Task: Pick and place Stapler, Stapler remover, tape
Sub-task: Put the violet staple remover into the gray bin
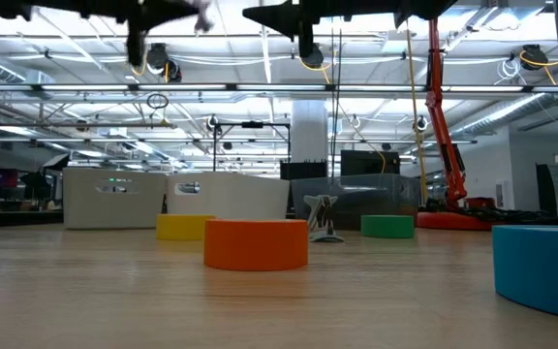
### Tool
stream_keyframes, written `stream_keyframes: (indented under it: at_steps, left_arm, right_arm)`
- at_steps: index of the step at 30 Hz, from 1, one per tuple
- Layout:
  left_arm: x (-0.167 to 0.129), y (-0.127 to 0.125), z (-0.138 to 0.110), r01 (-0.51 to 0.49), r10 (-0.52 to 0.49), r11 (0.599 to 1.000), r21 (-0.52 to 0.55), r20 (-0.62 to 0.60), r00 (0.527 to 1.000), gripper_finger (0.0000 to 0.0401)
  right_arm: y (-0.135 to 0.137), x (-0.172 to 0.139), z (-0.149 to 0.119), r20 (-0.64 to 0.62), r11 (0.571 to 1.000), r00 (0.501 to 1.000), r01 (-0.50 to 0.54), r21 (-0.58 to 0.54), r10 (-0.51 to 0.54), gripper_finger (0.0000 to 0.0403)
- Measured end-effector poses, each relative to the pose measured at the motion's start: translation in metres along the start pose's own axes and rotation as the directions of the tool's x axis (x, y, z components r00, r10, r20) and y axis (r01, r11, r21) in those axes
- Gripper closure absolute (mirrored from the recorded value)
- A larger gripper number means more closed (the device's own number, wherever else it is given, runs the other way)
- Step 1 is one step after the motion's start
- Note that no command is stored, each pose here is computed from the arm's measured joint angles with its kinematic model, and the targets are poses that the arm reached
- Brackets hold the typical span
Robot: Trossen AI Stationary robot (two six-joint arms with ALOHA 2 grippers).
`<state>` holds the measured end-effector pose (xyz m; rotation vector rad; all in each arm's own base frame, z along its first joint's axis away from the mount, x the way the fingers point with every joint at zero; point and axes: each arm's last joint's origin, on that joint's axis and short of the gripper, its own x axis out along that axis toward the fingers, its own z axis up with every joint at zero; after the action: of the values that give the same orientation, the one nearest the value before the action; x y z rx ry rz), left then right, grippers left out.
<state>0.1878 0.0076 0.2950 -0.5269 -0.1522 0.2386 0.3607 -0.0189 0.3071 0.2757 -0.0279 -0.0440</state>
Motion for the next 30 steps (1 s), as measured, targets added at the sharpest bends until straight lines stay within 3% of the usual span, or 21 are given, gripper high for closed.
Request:
stream_keyframes:
  at_steps: [3,6,12,16,23,30]
  left_arm:
    - [-0.013,0.010,-0.004,-0.186,0.183,0.982,-0.042,-0.050,0.982,0.0401]
    - [-0.025,0.021,-0.010,-0.357,0.347,0.930,-0.089,-0.109,0.931,0.0401]
    - [-0.039,0.037,-0.025,-0.570,0.537,0.810,-0.139,-0.216,0.816,0.0401]
    - [-0.043,0.048,-0.032,-0.671,0.621,0.724,-0.161,-0.273,0.735,0.0401]
    - [-0.042,0.062,-0.031,-0.772,0.684,0.618,-0.148,-0.383,0.621,0.0401]
    - [-0.026,0.065,-0.011,-0.857,0.764,0.511,0.072,-0.496,0.414,0.0401]
  right_arm:
    - [0.000,0.000,-0.002,-0.016,1.000,1.000,0.005,0.000,-0.005,0.0217]
    - [0.000,0.000,-0.001,-0.014,1.000,1.000,0.004,0.000,-0.004,0.0217]
    - [0.000,0.000,-0.001,-0.015,1.000,1.000,0.004,0.000,-0.004,0.0218]
    - [-0.001,0.000,-0.003,-0.030,1.000,1.000,0.009,0.000,-0.009,0.0219]
    - [-0.001,0.000,-0.004,-0.045,1.000,0.999,0.014,0.000,-0.014,0.0216]
    - [-0.002,0.000,-0.005,-0.049,1.000,0.999,0.016,0.000,-0.016,0.0217]
